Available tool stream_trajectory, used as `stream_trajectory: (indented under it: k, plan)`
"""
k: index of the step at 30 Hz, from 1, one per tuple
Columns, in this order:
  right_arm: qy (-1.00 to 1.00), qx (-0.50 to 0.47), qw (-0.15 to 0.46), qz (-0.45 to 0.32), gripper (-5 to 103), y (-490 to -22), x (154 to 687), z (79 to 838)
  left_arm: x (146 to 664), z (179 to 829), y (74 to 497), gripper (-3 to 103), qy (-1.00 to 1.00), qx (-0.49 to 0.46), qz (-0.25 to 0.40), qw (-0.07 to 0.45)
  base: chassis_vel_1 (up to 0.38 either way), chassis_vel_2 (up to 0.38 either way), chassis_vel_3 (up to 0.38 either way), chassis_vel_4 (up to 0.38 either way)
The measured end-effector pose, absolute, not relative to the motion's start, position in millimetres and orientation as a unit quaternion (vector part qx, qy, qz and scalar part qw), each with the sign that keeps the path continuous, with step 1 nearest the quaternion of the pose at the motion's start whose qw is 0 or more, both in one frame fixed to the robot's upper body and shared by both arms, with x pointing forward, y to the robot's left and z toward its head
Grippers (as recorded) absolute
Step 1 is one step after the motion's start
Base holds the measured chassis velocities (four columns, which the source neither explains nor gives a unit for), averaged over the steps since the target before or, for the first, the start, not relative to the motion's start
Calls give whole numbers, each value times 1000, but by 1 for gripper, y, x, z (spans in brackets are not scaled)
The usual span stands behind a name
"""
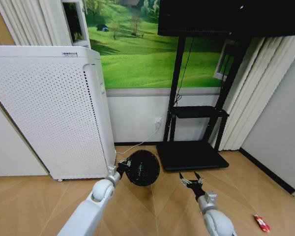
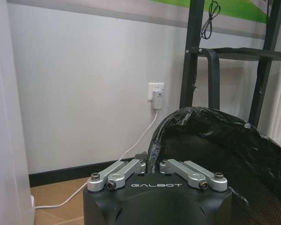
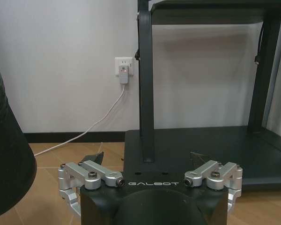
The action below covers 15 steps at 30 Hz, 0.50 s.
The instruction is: Pick up the trash bin and place the garbage on the floor into it.
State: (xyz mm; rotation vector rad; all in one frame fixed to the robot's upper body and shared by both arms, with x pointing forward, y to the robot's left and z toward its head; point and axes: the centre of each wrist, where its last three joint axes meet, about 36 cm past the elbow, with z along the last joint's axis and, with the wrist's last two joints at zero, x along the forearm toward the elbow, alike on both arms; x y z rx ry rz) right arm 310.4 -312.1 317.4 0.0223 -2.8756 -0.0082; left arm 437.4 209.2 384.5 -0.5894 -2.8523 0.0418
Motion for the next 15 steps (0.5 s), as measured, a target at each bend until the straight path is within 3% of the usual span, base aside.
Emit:
stream_trajectory:
  k: [9, 15]
  plan:
    - [-989, 7, 149, -6, 100, -308, 306, 300, 425, 393, 212, 7, -973, -203, 17, 108, -6, -5, 3, 4]
    - [-989, 5, 149, -4, 100, -309, 304, 298, 417, 397, 218, 7, -974, -200, 16, 104, -117, -120, 104, 113]
